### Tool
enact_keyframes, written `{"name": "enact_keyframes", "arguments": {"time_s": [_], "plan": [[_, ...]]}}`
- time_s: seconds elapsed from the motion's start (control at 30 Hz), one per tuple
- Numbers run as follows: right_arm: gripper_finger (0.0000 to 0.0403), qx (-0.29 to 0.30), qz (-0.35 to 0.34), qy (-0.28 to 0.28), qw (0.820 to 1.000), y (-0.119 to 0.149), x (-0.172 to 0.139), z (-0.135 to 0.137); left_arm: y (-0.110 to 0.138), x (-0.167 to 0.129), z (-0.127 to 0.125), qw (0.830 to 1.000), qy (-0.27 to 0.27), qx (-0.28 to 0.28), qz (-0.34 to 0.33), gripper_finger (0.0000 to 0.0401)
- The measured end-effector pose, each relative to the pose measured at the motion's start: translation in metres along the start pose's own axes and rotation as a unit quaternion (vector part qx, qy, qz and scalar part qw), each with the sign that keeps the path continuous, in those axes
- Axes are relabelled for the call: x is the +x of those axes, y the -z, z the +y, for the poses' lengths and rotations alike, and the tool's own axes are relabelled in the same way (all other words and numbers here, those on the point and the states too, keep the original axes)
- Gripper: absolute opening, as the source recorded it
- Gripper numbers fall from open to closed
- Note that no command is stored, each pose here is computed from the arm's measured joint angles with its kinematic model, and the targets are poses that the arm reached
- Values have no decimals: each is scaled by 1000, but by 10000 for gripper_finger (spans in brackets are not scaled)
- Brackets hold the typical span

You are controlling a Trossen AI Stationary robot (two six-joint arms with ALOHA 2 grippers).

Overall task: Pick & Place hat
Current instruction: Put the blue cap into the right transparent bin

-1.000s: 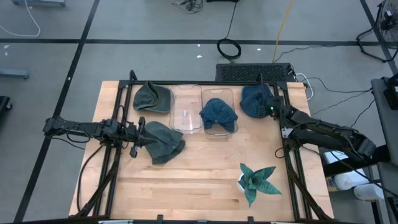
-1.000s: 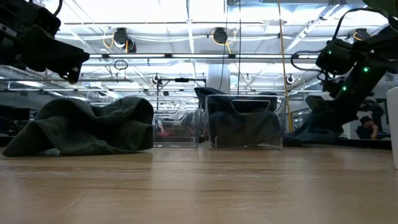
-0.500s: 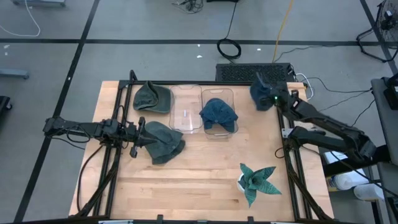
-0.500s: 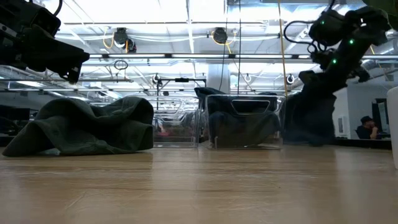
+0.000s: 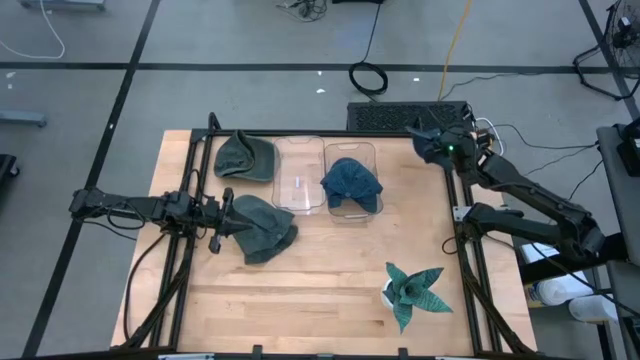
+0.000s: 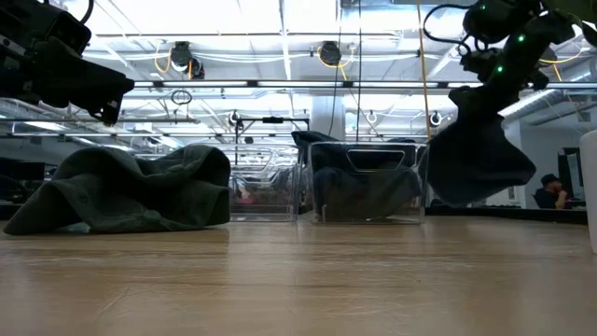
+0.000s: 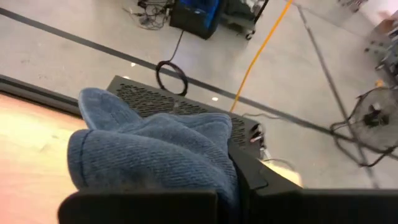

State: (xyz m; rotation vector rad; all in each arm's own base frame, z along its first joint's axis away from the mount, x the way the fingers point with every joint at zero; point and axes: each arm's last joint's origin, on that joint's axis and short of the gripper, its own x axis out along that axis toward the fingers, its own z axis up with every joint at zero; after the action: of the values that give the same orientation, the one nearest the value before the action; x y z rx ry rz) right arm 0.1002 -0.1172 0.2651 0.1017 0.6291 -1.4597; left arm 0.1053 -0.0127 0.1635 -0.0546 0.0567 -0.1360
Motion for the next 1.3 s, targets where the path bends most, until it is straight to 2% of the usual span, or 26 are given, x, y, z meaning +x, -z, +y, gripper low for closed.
{"name": "enact_keyframes", "arguments": {"time_s": [0.23,0.5,0.57,0.77,0.9,1.3], "plan": [[0,-27,-16,12,999,-20,-12,-9,0,0,0,1000,0,0,0,77],[0,-114,-42,17,992,-43,-24,-18,0,0,0,1000,0,0,0,77],[0,-144,-43,39,988,-50,-27,-20,0,0,0,1000,0,0,0,76],[0,-233,-27,103,967,-70,-33,-26,0,0,0,1000,0,0,0,77],[0,-278,-19,107,954,-82,-38,-25,0,0,0,1000,0,0,0,77],[0,-412,-37,142,899,-116,-55,10,0,0,0,1000,0,0,0,77]]}}
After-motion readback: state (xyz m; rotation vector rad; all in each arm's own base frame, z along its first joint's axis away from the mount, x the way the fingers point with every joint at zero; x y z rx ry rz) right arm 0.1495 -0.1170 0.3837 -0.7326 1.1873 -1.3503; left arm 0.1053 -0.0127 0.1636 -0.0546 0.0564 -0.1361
